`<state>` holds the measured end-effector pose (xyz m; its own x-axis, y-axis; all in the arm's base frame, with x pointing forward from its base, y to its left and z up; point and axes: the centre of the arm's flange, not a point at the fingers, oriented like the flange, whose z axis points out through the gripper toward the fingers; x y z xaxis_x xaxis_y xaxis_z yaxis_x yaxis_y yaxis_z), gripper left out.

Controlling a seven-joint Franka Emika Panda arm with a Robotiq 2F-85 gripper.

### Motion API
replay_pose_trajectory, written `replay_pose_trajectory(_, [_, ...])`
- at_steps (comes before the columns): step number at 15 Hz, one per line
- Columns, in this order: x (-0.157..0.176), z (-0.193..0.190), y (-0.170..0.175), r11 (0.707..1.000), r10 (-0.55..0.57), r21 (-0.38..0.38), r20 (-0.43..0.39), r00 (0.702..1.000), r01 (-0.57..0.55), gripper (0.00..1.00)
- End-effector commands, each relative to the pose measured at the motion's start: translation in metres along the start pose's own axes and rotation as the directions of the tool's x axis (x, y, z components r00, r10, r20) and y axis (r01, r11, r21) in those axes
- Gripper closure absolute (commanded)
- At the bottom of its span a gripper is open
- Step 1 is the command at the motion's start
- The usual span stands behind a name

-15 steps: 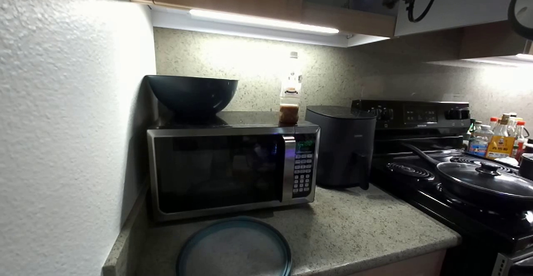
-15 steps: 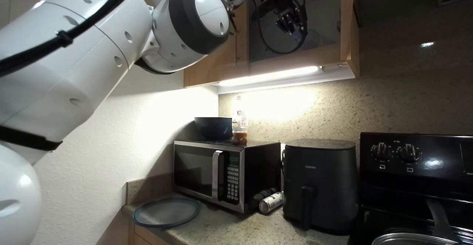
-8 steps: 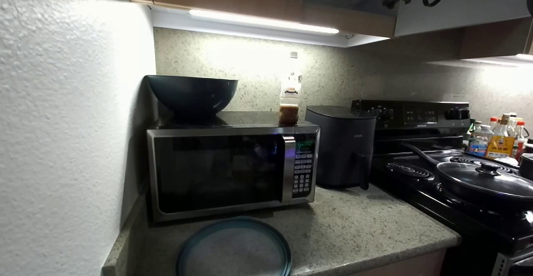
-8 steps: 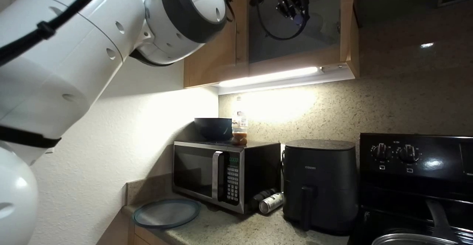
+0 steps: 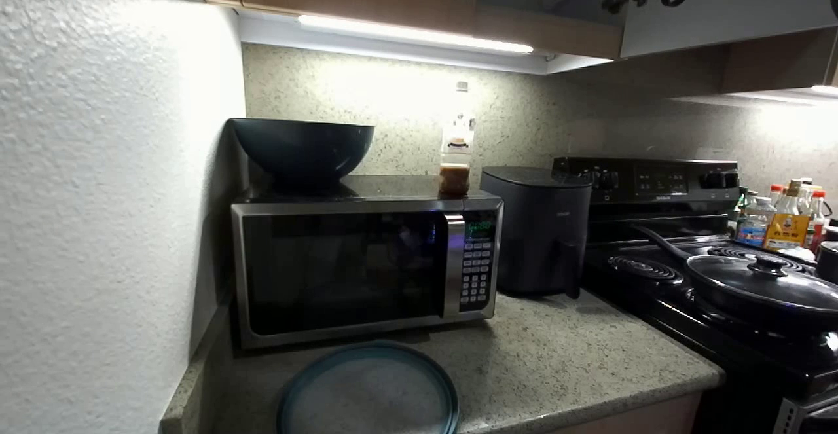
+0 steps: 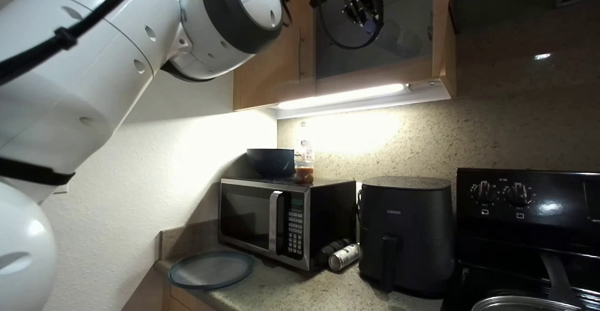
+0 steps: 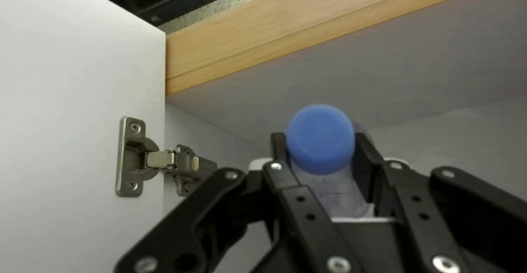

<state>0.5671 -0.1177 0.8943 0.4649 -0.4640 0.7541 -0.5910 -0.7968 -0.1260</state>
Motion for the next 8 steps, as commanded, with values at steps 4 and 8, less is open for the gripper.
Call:
replay_pose_trajectory(4, [-0.082,-0.063,0.020,1.000,-0.008,0.003,0.102,0.995,0.007,0.84])
replay_pose_trajectory(8, [-0.022,-0.068,-0.005,1.000,-0.020,0.014,0.095,0.995,0.019,0.59])
